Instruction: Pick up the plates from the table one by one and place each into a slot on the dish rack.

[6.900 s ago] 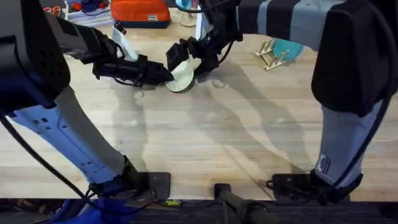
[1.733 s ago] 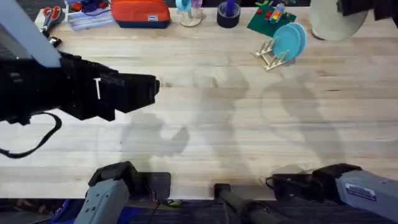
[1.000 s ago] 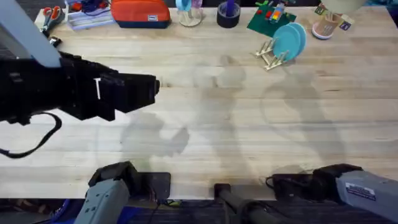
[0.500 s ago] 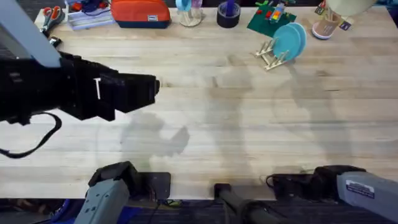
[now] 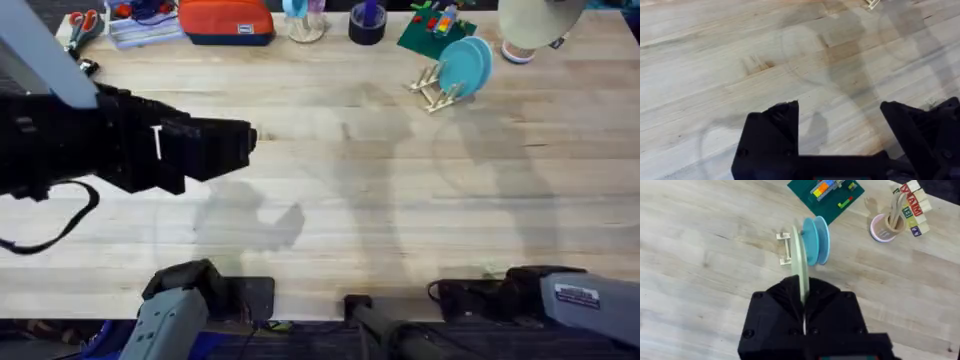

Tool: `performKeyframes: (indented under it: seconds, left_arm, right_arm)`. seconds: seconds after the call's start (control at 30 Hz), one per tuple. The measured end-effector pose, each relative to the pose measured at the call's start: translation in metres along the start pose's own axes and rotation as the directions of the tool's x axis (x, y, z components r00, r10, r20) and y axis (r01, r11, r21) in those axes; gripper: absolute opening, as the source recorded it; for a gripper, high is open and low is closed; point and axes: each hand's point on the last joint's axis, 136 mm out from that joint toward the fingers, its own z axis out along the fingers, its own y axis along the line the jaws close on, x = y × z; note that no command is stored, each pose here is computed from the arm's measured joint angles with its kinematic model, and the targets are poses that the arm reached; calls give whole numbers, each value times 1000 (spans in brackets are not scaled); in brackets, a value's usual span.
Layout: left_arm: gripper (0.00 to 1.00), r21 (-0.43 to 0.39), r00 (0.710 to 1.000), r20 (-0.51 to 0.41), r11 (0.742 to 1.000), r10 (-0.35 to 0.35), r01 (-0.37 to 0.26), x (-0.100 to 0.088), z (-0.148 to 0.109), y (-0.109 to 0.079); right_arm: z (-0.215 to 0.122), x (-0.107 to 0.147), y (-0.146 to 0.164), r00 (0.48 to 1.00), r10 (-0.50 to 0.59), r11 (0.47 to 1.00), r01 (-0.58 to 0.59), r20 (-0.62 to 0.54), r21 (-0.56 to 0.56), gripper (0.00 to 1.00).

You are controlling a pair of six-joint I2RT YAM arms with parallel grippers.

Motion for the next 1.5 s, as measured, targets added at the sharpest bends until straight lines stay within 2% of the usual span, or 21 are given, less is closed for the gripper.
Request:
performKeyframes:
  seconds: [0.37,0.87,1.27,1.5]
  left_arm:
    - [994,0,1000,0,1000,0,0,0,0,0]
    - [994,0,1000,0,1000,0,0,0,0,0]
    - [994,0,1000,0,1000,0,0,0,0,0]
    - [993,0,1000,0,1000,0,0,0,0,0]
  right_arm:
    - [27,3,1,998,-13,999,11,-60,-31,27]
    - [40,5,1,996,-18,999,14,-87,-43,27]
    - [80,16,1,983,-6,997,-7,-185,-73,28]
    - [97,13,0,982,-8,997,-6,-188,-75,29]
